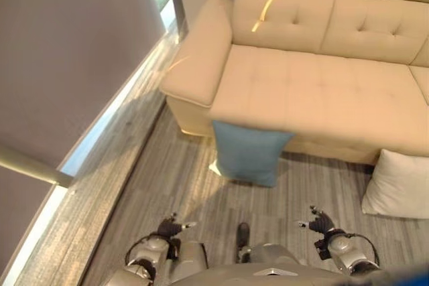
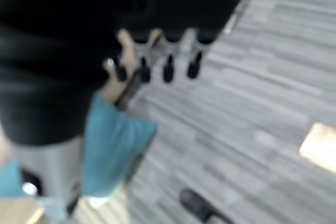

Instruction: Pick up all the scattered cushions and arrange them neatly on the sofa.

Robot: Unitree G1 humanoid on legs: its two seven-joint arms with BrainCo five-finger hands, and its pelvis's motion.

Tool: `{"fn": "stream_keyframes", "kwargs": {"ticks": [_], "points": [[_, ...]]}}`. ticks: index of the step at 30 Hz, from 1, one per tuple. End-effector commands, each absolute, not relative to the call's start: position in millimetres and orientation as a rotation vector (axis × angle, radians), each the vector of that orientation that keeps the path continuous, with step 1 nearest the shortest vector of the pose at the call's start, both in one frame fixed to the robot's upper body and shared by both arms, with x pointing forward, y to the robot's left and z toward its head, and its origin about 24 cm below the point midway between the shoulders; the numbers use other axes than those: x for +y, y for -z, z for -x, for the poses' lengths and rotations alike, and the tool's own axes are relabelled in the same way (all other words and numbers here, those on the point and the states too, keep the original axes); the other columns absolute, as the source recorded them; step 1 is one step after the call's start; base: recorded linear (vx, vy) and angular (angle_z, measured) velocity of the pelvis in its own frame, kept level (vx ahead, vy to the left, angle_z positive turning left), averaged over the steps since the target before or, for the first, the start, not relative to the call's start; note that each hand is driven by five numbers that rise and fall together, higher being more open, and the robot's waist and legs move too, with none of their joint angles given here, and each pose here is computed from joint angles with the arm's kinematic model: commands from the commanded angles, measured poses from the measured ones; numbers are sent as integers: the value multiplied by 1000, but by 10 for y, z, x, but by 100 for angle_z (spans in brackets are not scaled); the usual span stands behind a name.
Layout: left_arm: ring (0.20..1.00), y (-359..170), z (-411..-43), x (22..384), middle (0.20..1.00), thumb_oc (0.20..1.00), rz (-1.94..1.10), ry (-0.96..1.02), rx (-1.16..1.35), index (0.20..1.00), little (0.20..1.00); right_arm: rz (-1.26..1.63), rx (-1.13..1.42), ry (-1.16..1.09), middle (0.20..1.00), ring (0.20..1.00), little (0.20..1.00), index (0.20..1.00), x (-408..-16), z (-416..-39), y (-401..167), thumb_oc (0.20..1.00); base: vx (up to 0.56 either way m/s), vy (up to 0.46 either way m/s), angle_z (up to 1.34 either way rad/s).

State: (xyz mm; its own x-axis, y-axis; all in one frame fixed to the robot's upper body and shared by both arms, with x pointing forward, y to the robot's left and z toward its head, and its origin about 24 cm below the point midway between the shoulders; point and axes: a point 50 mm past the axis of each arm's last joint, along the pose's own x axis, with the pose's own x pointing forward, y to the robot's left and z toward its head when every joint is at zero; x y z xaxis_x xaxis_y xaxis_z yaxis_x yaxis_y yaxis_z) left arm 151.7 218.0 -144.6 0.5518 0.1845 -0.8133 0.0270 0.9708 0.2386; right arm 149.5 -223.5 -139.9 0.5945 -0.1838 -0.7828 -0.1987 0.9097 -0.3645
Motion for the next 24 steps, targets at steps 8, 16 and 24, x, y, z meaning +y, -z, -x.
{"fn": "stream_keyframes", "kwargs": {"ticks": [8,16,24], "points": [[1000,1497,-1318,2311,1000,1000,-204,-158,1043,1000,1000,479,944,33,1000,1000,1000,1000,-2423,-1406,1376,1000,295,127,-51],[1000,1490,-1289,2366,1000,1000,-222,-169,1046,1000,1000,477,897,6,1000,1000,1000,1000,-2334,-1541,1335,1000,192,182,-23],[1000,1432,-1374,2468,1000,1000,-219,-200,1014,1000,1000,479,829,13,1000,1000,1000,1000,-2348,-1729,1230,1000,133,49,-22]]}}
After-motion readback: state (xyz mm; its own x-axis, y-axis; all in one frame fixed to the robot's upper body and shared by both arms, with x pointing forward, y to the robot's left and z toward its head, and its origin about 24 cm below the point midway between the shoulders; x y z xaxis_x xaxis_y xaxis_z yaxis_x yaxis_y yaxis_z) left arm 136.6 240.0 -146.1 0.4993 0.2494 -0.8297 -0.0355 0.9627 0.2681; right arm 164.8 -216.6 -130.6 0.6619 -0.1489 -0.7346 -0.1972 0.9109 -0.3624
